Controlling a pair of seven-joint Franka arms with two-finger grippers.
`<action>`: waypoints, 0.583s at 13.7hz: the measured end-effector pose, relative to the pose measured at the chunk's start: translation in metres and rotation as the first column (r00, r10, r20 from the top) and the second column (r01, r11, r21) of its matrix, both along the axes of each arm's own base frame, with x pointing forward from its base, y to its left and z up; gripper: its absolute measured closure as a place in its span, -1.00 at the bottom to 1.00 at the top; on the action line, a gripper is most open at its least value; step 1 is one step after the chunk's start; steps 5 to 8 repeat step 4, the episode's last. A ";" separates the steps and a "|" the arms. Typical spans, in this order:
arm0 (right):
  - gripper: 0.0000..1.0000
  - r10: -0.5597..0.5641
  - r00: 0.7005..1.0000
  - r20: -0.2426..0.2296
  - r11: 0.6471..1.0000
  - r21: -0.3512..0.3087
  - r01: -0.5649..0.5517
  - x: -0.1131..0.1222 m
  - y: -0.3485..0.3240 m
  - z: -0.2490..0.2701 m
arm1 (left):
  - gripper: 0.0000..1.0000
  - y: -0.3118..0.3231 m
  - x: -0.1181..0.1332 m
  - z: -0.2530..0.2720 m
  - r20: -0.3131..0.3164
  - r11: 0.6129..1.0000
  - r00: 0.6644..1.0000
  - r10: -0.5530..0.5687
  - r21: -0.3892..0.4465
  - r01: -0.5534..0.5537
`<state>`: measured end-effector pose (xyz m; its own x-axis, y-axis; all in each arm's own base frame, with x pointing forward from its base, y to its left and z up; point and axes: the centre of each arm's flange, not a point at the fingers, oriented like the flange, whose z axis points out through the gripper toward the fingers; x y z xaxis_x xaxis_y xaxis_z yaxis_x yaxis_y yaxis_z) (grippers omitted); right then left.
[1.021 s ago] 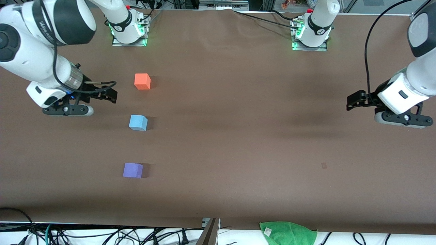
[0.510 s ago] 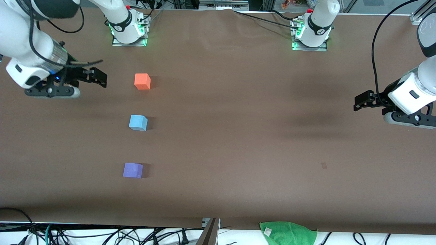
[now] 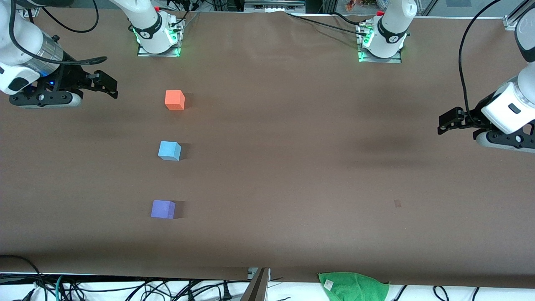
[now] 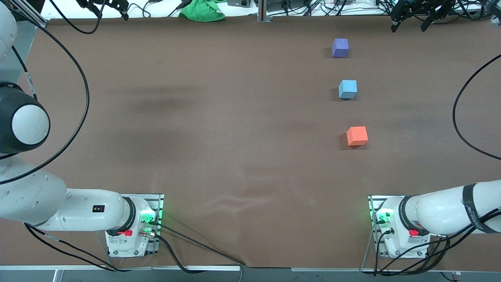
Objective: Place blue block between orange and purple blocks
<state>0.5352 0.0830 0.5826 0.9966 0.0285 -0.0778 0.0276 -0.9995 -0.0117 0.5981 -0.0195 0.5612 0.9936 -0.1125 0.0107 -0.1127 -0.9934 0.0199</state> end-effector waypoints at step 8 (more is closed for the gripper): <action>-1.00 -0.005 1.000 0.000 1.000 0.000 0.005 0.001 -0.003 0.000 | -1.00 -0.023 -0.016 0.004 0.012 0.998 0.998 -0.055 0.038 0.055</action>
